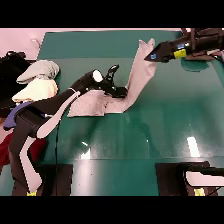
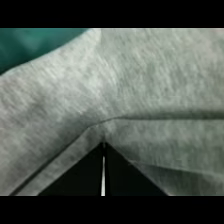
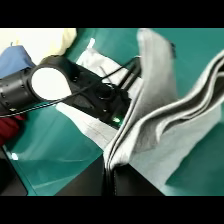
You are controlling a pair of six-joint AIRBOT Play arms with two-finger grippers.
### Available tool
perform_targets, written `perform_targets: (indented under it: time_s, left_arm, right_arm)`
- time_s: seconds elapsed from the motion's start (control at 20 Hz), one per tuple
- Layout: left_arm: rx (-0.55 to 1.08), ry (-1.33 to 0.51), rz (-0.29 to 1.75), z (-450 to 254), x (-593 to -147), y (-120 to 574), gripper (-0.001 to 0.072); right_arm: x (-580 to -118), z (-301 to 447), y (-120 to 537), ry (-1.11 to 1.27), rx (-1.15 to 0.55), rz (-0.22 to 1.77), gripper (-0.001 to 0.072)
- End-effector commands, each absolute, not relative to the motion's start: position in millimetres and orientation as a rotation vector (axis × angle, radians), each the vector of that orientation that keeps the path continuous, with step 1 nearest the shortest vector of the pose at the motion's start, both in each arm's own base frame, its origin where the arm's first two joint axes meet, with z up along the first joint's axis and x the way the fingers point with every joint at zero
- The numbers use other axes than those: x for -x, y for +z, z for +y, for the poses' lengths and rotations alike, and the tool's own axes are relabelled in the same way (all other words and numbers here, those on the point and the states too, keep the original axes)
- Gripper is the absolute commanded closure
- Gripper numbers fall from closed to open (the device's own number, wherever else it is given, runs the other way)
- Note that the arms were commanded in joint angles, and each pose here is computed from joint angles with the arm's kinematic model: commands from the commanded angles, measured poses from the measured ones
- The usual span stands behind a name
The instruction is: Fold the shirts.
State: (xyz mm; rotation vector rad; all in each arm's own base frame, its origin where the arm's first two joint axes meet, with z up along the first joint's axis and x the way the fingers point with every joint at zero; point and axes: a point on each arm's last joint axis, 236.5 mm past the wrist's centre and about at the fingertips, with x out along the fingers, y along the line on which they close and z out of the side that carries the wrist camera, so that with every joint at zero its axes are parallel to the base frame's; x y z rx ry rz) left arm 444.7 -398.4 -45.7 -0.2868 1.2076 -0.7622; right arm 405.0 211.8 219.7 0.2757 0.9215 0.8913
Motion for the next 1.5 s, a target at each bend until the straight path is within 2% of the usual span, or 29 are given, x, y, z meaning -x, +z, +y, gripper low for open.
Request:
perform_targets:
  time_s: [0.0, 0.25, 0.4, 0.45, 0.5, 0.55, 0.6, 0.65, 0.85, 1.0, 1.05, 1.1, 1.15, 1.2, 1.25, 1.45]
  left_arm:
    - [0.211, -0.757, 1.208, -366, -464, -19, 0.0686]
    - [0.136, -0.569, 0.993, -233, -528, 107, 0.0686]
    - [0.132, -0.421, 0.857, -146, -532, 180, 0.0685]
    - [0.137, -0.387, 0.823, -124, -528, 199, 0.0685]
    - [0.142, -0.364, 0.799, -109, -523, 214, 0.0685]
    - [0.140, -0.349, 0.781, -97, -518, 226, 0.0685]
    - [0.141, -0.338, 0.769, -90, -514, 233, 0.0685]
    - [0.141, -0.332, 0.759, -86, -511, 240, 0.0685]
    - [0.156, -0.365, 0.763, -96, -507, 241, 0.0685]
    - [0.161, -0.389, 0.791, -110, -507, 226, 0.0686]
    - [0.152, -0.406, 0.800, -119, -506, 220, 0.0685]
    - [0.133, -0.428, 0.805, -128, -505, 215, 0.0685]
    - [0.129, -0.442, 0.806, -137, -505, 212, 0.0685]
    - [0.125, -0.455, 0.797, -146, -505, 212, 0.0685]
    - [0.122, -0.465, 0.786, -153, -506, 213, 0.0685]
    - [0.114, -0.483, 0.765, -162, -507, 217, 0.0685]
  right_arm:
    - [-399, 250, 229, 0.957, -0.253, 0.892, 0.0698]
    - [-387, 357, 217, 1.099, -0.228, 0.858, 0.0698]
    - [-375, 445, 190, 1.190, -0.218, 0.842, 0.0697]
    - [-370, 470, 178, 1.215, -0.212, 0.843, 0.0645]
    - [-364, 493, 165, 1.240, -0.204, 0.850, 0.0383]
    - [-359, 506, 154, 1.260, -0.194, 0.868, 0.0269]
    - [-355, 508, 147, 1.266, -0.182, 0.887, 0.0287]
    - [-358, 500, 139, 1.250, -0.164, 0.909, 0.0337]
    - [-384, 401, 93, 1.050, -0.106, 1.052, 0.0341]
    - [-404, 291, 32, 0.773, -0.202, 1.225, 0.0335]
    - [-403, 260, 9, 0.689, -0.272, 1.290, 0.0295]
    - [-400, 237, -11, 0.630, -0.363, 1.350, 0.0127]
    - [-397, 222, -28, 0.590, -0.454, 1.393, 0.0091]
    - [-396, 217, -41, 0.566, -0.556, 1.423, 0.0097]
    - [-395, 218, -52, 0.552, -0.628, 1.447, 0.0135]
    - [-410, 264, -69, 0.608, -0.730, 1.431, 0.0143]
